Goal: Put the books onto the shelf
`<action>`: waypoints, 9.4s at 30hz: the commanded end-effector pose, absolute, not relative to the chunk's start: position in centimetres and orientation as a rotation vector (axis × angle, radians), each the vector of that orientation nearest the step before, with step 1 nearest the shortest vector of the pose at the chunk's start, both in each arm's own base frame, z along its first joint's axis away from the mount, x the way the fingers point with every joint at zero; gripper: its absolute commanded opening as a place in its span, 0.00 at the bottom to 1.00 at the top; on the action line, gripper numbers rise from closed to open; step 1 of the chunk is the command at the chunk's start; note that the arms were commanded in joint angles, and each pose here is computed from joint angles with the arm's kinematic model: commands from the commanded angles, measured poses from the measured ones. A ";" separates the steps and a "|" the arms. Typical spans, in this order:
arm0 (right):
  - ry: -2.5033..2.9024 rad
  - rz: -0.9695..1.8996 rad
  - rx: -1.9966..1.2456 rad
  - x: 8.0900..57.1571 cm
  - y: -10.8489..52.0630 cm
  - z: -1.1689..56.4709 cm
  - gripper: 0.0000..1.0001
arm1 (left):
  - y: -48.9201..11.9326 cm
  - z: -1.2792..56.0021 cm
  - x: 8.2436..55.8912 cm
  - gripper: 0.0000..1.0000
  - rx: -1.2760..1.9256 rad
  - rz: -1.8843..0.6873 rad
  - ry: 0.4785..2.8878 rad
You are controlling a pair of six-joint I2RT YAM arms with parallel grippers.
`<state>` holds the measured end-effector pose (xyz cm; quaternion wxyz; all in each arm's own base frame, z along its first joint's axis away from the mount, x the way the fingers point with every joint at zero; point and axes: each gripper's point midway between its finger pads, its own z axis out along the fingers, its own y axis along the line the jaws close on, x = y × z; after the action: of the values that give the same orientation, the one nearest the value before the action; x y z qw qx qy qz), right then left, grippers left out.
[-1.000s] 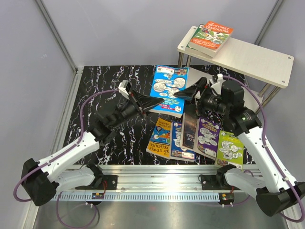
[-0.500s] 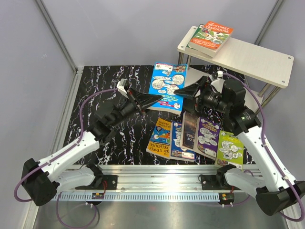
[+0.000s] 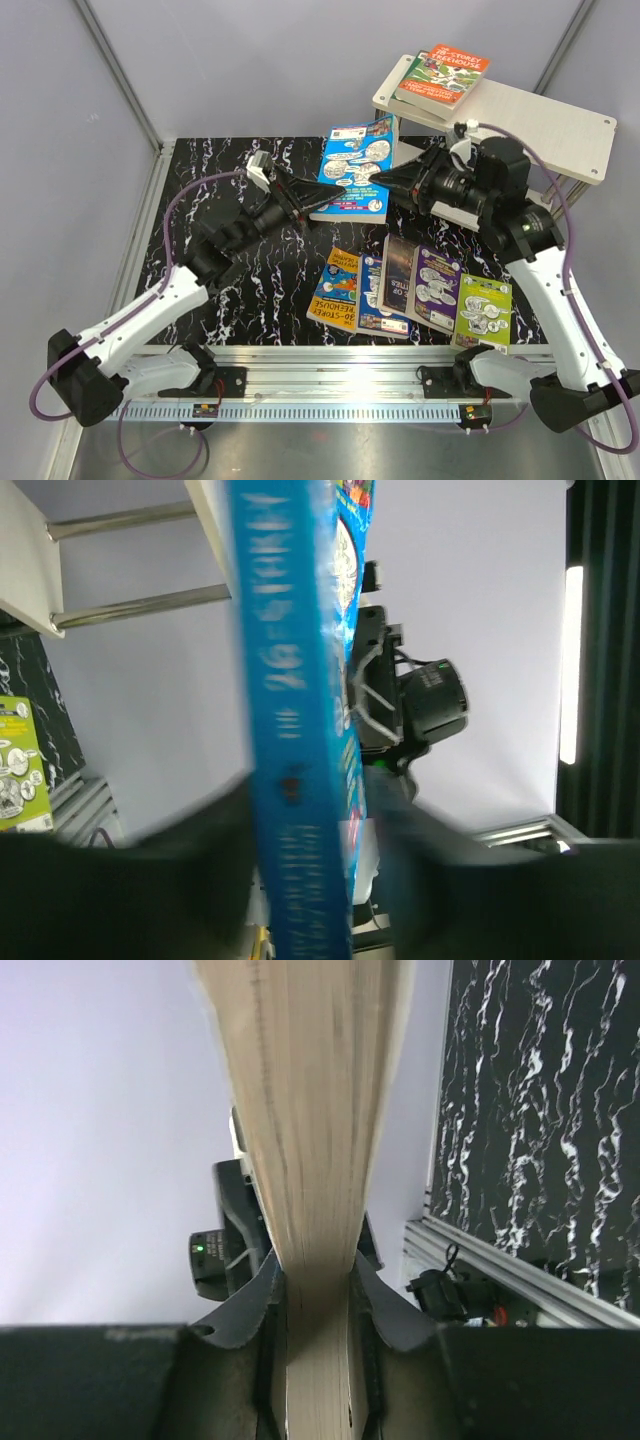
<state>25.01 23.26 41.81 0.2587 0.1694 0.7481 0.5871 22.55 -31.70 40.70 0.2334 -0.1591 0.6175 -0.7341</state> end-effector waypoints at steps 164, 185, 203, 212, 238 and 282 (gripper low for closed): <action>1.778 1.064 0.851 48.4 -2.7 43.4 0.25 | -20.2 34.0 17.4 0.99 -0.356 -1.399 1.892; 2.485 0.820 0.927 26.9 9.6 22.0 1.00 | -27.5 19.2 19.7 0.94 -0.157 -1.183 2.493; 3.125 0.301 0.797 19.0 11.9 6.9 1.00 | -30.8 16.0 15.4 0.91 -0.048 -1.213 2.602; 3.211 0.057 0.782 17.9 9.7 3.6 0.48 | -27.4 15.2 13.8 0.91 -0.156 -1.178 2.573; 3.088 0.563 0.280 18.9 27.9 16.8 0.00 | -27.3 15.0 15.0 0.91 -0.182 -1.148 2.548; 2.859 0.250 0.761 23.6 11.8 13.6 1.00 | -32.4 14.2 18.9 0.92 0.713 0.071 2.443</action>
<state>24.04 18.38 12.36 0.0437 0.1996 0.9638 0.1712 19.17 -35.06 16.59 0.2921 0.2130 0.9245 -0.1210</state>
